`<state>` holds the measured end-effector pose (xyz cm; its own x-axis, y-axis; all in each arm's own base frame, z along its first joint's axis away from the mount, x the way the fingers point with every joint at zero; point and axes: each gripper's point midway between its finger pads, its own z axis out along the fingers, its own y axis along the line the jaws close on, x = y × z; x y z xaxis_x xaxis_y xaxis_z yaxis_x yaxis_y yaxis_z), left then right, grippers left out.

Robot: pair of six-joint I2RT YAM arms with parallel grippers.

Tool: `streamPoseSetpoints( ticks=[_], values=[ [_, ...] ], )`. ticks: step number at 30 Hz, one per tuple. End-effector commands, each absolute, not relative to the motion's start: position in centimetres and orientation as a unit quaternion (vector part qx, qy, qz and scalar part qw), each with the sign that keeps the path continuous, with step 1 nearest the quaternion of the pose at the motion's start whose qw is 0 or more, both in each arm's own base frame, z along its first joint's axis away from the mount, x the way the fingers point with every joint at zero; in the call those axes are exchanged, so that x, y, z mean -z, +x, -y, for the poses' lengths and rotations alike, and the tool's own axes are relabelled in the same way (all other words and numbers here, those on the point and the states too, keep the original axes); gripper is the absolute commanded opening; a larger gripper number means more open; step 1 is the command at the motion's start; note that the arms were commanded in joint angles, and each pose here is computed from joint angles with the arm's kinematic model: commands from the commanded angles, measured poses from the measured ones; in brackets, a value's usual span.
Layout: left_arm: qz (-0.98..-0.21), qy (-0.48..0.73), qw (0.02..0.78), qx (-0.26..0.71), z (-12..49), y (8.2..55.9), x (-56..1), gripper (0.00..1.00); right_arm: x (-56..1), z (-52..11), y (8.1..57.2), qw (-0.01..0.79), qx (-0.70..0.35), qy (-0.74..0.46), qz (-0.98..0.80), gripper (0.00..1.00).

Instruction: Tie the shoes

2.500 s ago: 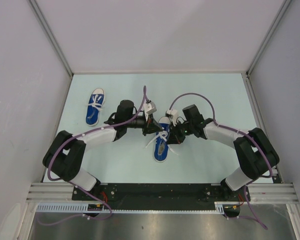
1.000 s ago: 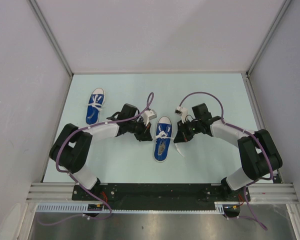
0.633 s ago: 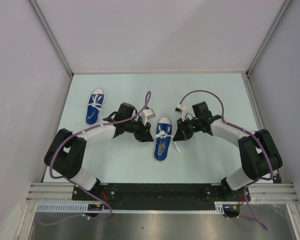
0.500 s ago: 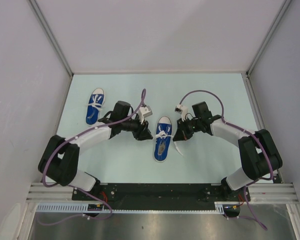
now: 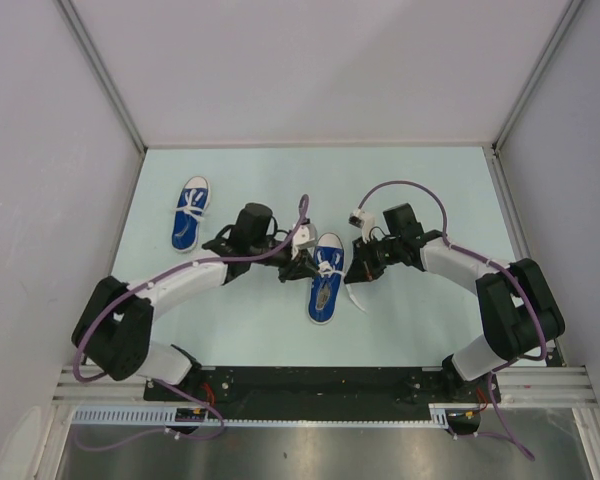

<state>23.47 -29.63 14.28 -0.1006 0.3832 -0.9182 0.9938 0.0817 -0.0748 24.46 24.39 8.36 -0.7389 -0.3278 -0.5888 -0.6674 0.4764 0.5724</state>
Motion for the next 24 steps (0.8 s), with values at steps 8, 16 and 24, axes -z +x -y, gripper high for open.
streamPoseSetpoints(
  ticks=[8,16,24],
  values=[
    [-0.628,0.534,0.419,0.380,32.6,28.1,-15.1,0.22,-11.4,-25.7,25.6,0.241,-0.436,-0.305,-0.811,0.00],
    [-0.651,0.537,0.374,0.385,32.7,27.9,-12.9,0.25,-11.3,-25.9,25.9,0.246,-0.438,-0.306,-0.809,0.00],
    [-0.667,0.534,0.361,0.374,32.5,28.2,-11.8,0.22,-11.4,-26.1,25.9,0.240,-0.446,-0.296,-0.810,0.00]
  ],
)
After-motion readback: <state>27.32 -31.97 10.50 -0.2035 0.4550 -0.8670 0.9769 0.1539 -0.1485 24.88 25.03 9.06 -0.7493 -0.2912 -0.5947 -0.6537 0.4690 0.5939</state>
